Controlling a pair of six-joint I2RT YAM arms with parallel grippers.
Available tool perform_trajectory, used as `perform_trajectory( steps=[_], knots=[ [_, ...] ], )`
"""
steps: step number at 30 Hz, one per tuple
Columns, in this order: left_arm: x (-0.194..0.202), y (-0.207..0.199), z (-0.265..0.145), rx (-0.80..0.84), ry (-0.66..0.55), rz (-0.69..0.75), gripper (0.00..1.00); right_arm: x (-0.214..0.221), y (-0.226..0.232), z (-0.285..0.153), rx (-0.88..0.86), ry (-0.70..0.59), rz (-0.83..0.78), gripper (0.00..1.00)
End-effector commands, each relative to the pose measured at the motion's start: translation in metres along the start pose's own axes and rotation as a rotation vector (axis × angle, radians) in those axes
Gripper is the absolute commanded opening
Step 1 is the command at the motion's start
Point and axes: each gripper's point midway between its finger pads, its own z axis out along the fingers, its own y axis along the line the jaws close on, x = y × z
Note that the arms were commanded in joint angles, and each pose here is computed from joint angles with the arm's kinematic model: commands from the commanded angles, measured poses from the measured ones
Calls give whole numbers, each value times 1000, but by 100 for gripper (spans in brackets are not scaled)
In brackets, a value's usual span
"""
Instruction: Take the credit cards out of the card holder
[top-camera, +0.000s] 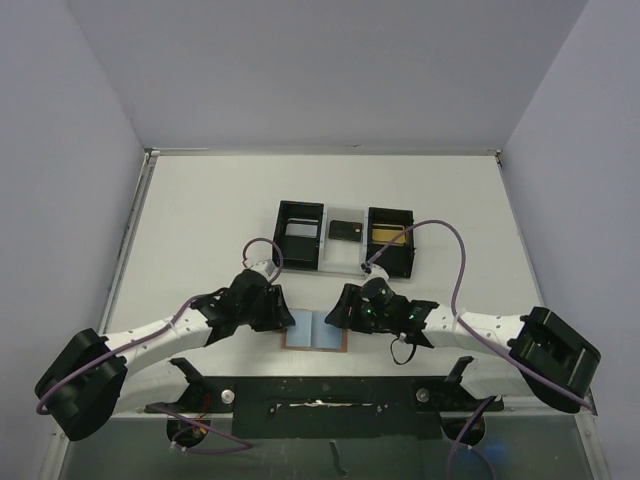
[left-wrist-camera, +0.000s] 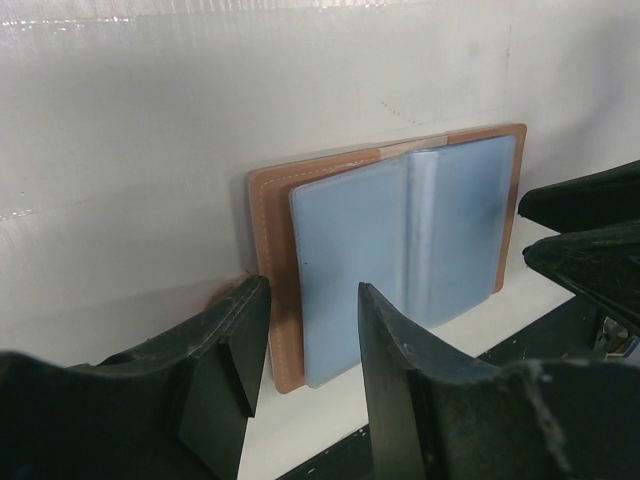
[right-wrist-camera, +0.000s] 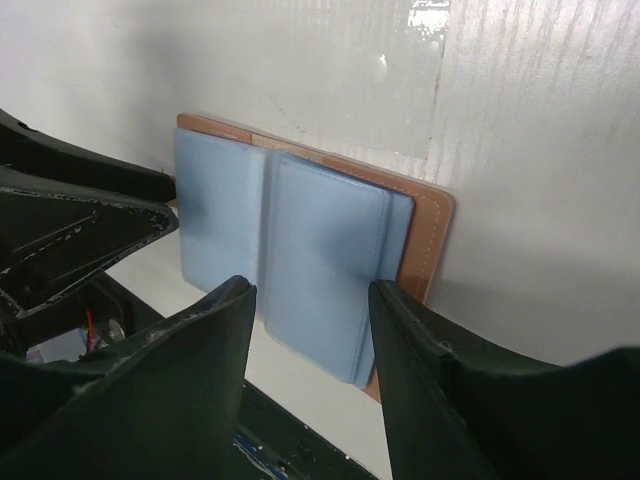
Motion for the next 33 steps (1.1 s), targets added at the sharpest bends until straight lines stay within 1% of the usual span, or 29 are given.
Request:
perform_trajectory(
  steps=[1, 4, 7, 12, 15, 18, 20, 22, 25, 27, 33],
  knots=[
    [-4, -7, 2, 23, -4, 35, 38, -7, 18, 6, -49, -11, -4, 49],
    [1, -3, 5, 12, 13, 31, 35, -2, 15, 12, -18, 15, -7, 49],
    [4, -2, 6, 17, 21, 29, 30, 1, 16, 15, -21, 27, -16, 48],
    [7, -3, 8, 31, 32, 33, 21, 0, 26, 17, -58, 24, -25, 40],
    [9, -2, 9, 31, 35, 33, 20, -3, 35, 16, -91, 21, -37, 34],
    [9, -2, 10, 31, 37, 31, 19, -5, 41, 14, -100, 16, -44, 31],
    [9, -2, 10, 31, 37, 32, 19, -7, 42, 14, -98, 14, -50, 32],
    [9, -2, 10, 29, 36, 31, 19, -8, 42, 13, -80, 15, -55, 36],
    [8, -3, 10, 32, 37, 32, 18, -7, 43, 12, -68, 21, -73, 37],
    [8, -3, 10, 32, 37, 32, 18, -7, 44, 11, -59, 25, -78, 39],
    [7, -4, 10, 30, 37, 35, 18, -9, 37, 10, 21, 16, -92, 45]
  ],
)
